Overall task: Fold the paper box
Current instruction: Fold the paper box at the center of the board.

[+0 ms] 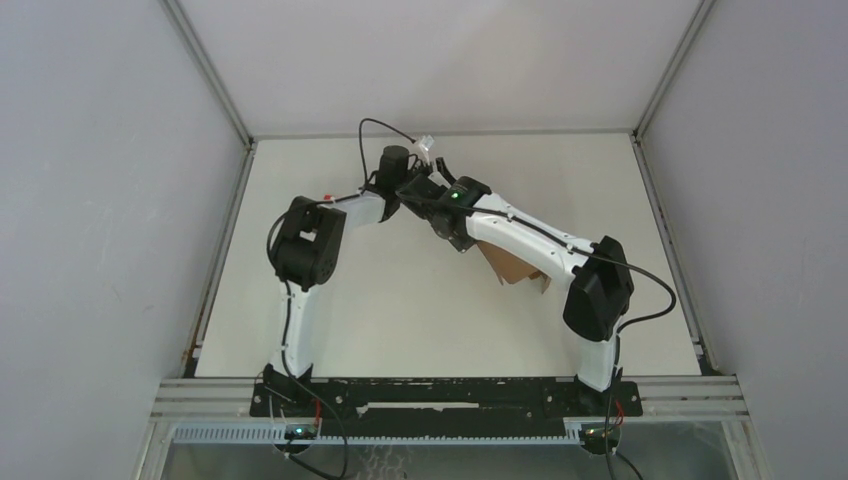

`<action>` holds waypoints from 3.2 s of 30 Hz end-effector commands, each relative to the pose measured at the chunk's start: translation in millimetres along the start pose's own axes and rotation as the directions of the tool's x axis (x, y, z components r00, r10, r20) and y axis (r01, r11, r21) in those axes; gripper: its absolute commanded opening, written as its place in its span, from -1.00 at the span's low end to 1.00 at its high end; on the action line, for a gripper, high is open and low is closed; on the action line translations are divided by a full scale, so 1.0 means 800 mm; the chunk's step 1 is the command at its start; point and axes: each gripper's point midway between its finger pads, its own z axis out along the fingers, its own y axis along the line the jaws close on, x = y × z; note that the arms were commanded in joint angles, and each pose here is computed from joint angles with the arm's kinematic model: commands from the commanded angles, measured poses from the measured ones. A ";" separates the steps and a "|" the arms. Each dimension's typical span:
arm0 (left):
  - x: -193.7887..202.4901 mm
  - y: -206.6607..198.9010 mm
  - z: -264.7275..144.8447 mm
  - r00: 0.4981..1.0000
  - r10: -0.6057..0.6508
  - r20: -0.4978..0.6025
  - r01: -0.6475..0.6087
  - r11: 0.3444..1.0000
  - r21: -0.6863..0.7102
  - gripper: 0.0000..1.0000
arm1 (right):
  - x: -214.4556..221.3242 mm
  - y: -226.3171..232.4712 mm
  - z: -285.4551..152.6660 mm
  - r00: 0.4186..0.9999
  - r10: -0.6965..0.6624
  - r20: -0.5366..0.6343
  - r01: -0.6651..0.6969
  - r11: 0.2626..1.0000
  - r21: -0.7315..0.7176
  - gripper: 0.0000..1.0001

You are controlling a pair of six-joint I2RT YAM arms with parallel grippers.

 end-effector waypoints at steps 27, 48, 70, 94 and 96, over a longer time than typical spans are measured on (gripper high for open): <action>0.048 -0.038 0.024 0.991 0.122 -0.057 -0.119 0.992 0.046 0.19 | -0.004 0.015 -0.022 0.997 0.049 0.059 -0.040 0.988 -0.148 -1.00; 0.040 -0.066 0.029 0.983 0.182 0.026 -0.184 0.980 0.071 0.21 | -0.001 0.013 -0.029 0.995 0.079 0.054 -0.064 0.970 -0.236 -1.00; 0.020 -0.097 0.029 0.974 0.219 0.052 -0.224 0.963 0.148 0.22 | -0.008 0.020 -0.046 0.991 0.125 0.036 -0.101 0.913 -0.395 -1.00; -0.011 -0.050 -0.143 0.980 0.181 0.084 -0.173 0.980 -0.095 0.22 | -0.022 0.018 -0.105 0.969 0.240 -0.057 -0.228 0.780 -0.582 -1.00; -0.013 -0.042 -0.148 0.981 0.174 0.082 -0.165 0.980 -0.108 0.22 | -0.022 0.010 -0.096 0.966 0.250 -0.061 -0.239 0.780 -0.578 -1.00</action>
